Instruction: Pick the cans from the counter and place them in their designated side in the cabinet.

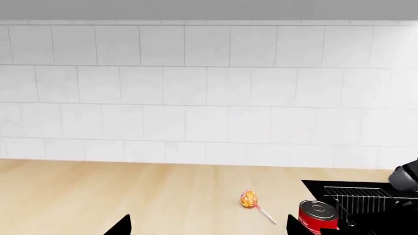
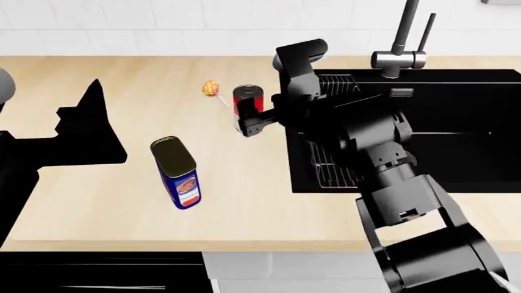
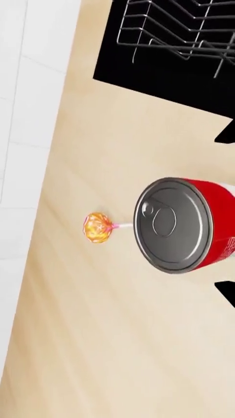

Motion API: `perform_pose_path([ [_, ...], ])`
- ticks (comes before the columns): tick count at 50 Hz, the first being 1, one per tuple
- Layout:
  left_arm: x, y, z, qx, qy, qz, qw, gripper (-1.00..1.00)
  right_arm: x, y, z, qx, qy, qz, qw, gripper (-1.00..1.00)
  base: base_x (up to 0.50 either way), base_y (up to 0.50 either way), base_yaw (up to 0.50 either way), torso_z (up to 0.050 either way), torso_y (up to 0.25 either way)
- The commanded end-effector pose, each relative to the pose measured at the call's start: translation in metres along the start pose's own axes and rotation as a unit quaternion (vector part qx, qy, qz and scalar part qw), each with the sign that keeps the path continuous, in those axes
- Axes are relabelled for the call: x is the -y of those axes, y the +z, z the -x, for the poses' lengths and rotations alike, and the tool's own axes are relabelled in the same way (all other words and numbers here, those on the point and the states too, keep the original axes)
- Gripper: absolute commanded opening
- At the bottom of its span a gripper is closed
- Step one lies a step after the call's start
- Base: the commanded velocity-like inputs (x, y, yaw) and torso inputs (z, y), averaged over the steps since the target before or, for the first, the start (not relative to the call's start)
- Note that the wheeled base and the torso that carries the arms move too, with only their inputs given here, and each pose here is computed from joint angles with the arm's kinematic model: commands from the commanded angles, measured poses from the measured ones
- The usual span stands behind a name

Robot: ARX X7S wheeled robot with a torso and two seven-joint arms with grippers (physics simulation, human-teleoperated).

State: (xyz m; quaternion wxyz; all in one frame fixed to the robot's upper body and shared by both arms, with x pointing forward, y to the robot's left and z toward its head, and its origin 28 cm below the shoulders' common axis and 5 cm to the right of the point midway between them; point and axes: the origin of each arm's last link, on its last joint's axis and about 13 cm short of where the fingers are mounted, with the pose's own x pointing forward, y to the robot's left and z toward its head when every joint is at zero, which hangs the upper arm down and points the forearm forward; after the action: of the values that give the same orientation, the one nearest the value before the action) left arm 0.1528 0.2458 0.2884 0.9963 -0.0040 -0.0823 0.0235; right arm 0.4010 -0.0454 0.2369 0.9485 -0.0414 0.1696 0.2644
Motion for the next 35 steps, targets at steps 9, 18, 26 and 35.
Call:
perform_pose_path([
  [9,-0.002,0.000,0.002,-0.004,0.012,0.000,1.000,1.00,-0.001,-0.010,-0.024,-0.012,0.012,0.017,1.000,1.00,0.00,0.00,0.00,0.000,0.000],
  [18,-0.002,-0.004,-0.002,-0.012,0.015,-0.001,1.000,1.00,0.001,-0.022,-0.028,-0.019,0.004,0.017,1.000,1.00,0.00,0.00,0.00,0.000,0.000],
  [26,-0.002,-0.004,-0.002,-0.016,0.017,-0.002,1.000,1.00,0.005,-0.024,-0.029,-0.010,-0.016,0.010,1.000,-1.00,0.00,0.00,0.00,0.000,0.000],
  [35,-0.002,-0.003,-0.002,-0.013,0.016,-0.001,1.000,1.00,0.006,-0.014,-0.027,0.005,-0.013,0.001,1.000,-1.00,0.00,0.00,0.00,0.000,0.000],
])
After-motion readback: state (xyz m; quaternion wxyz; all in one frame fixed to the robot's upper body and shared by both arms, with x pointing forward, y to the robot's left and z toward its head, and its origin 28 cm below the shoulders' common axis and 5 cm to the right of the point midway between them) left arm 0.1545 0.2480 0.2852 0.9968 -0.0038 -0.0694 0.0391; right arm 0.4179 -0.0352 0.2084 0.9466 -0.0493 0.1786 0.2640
